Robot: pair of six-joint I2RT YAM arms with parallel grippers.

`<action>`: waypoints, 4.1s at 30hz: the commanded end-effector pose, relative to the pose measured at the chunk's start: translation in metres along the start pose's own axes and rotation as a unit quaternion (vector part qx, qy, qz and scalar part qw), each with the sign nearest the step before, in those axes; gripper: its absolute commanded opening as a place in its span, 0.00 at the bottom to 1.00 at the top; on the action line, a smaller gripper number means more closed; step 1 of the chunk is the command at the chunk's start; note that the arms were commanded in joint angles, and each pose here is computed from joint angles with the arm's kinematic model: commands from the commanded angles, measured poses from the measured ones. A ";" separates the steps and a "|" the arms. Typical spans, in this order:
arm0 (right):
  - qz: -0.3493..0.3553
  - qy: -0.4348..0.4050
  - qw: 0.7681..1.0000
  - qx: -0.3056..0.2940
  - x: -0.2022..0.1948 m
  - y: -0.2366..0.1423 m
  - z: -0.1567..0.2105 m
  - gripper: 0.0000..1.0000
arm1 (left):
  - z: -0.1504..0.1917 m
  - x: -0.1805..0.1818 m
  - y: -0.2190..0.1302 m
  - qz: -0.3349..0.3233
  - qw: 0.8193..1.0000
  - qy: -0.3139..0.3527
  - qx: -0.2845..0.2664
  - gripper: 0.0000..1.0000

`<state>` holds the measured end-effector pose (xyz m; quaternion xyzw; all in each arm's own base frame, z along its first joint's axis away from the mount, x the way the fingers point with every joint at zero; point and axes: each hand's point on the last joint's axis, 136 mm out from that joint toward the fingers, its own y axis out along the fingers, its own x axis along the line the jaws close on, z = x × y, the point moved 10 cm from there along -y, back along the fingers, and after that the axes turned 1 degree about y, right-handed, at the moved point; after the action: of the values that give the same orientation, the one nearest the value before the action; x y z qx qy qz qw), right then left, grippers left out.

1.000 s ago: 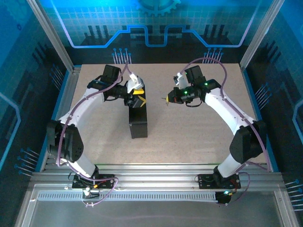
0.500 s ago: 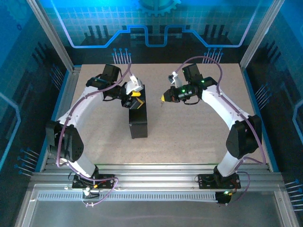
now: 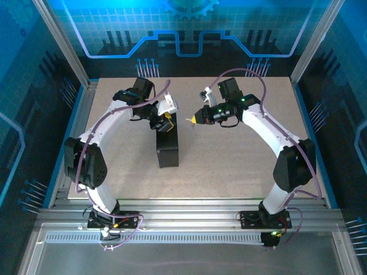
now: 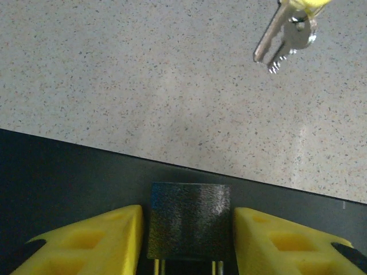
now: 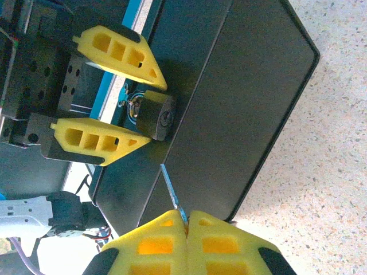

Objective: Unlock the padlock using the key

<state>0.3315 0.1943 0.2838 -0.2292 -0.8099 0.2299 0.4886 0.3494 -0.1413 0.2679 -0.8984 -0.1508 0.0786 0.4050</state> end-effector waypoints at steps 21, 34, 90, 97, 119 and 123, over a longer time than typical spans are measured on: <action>-0.011 -0.009 1.000 0.019 -0.004 0.010 0.005 0.03 | 0.006 0.006 0.021 0.044 0.998 -0.009 0.047 0.40; -0.007 -0.002 1.000 0.025 -0.010 0.015 0.002 0.03 | 0.014 -0.010 0.041 0.057 0.997 -0.005 0.060 0.41; -0.114 -0.053 0.989 0.072 -0.017 -0.001 0.012 0.02 | -0.028 -0.039 -0.009 0.108 0.979 0.094 -0.144 0.15; -0.128 -0.045 0.987 0.085 -0.014 0.004 0.019 0.02 | -0.032 -0.046 -0.011 0.100 0.975 0.122 -0.154 0.14; -0.155 -0.001 0.982 0.105 -0.016 0.008 0.033 0.02 | -0.024 -0.052 -0.003 0.076 0.962 0.200 -0.168 0.13; -0.156 0.003 0.982 0.108 -0.017 0.010 0.035 0.02 | -0.023 -0.053 -0.001 0.078 0.960 0.214 -0.166 0.11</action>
<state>0.3146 0.1829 0.2499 -0.0665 -0.8070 0.2427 0.5342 0.3141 -0.1707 0.2625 -0.9493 -0.0210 -0.0416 0.3110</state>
